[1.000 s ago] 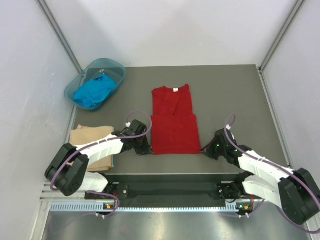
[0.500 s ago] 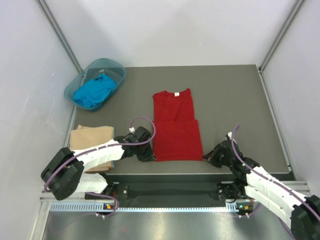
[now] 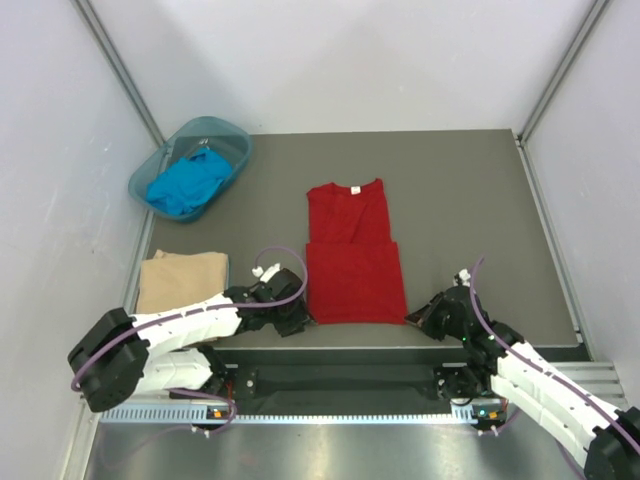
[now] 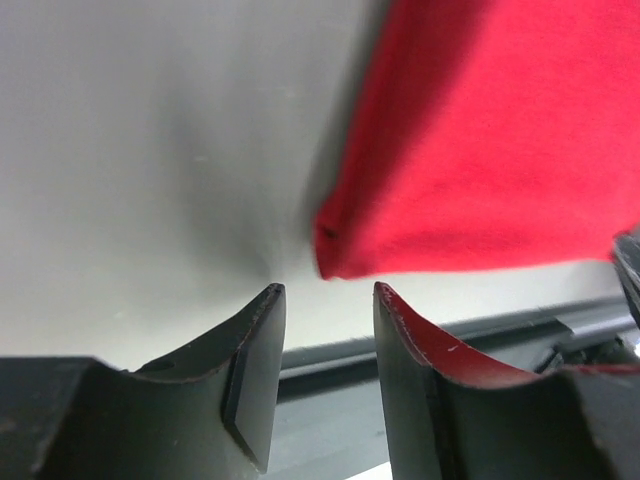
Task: Fold and stack the t-shirts
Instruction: Fold the tshirt
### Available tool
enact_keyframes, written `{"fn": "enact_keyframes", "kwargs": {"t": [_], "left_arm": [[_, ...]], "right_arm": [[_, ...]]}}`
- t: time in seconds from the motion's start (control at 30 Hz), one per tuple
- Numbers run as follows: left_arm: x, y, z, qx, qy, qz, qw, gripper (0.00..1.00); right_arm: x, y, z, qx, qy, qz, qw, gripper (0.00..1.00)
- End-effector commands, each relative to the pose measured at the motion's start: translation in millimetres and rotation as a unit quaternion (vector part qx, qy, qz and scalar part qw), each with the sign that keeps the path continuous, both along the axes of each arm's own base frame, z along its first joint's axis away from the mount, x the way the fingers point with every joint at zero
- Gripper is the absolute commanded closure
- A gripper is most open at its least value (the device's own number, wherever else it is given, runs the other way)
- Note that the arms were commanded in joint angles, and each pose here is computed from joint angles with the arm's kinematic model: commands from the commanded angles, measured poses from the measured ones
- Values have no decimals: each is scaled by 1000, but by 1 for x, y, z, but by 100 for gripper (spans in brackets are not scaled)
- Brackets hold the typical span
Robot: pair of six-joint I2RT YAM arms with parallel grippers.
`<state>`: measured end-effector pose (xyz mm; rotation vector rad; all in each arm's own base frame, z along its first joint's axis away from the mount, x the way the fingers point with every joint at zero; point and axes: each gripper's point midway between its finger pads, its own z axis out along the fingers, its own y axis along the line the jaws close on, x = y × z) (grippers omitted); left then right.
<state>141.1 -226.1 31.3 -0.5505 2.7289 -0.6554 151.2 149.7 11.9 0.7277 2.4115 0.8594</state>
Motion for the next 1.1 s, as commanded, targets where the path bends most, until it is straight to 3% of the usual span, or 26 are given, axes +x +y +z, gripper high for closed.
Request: {"fn": "enact_keyframes", "kwargs": {"t": [0.0,0.27,0.47,0.7,0.73,0.77,0.87,1.07], "left_arm": [[10,-7,-3,-24,-6,45,999,54],[10,-1,-24,11,5,59,998,57],[5,8,-25,26,9,65,997,69],[1,20,-17,53,-2,66,996,70],[2,20,-16,52,-4,66,996,72],[4,17,-13,48,-8,63,997,82],[8,10,-9,45,-17,51,998,100],[7,-4,-1,36,-26,26,999,100]], "right_arm": [[-11,-2,-10,-12,18,11,1000,100],[-11,-3,-9,-9,14,10,1000,100],[-11,-4,-8,-15,13,9,1000,100],[-8,-8,-1,-29,4,10,1000,100],[-8,-8,-1,-31,2,11,999,100],[-7,-9,1,-32,0,11,999,100],[-7,-8,3,-31,-3,12,999,100],[-7,-7,9,-32,-6,20,999,100]]}}
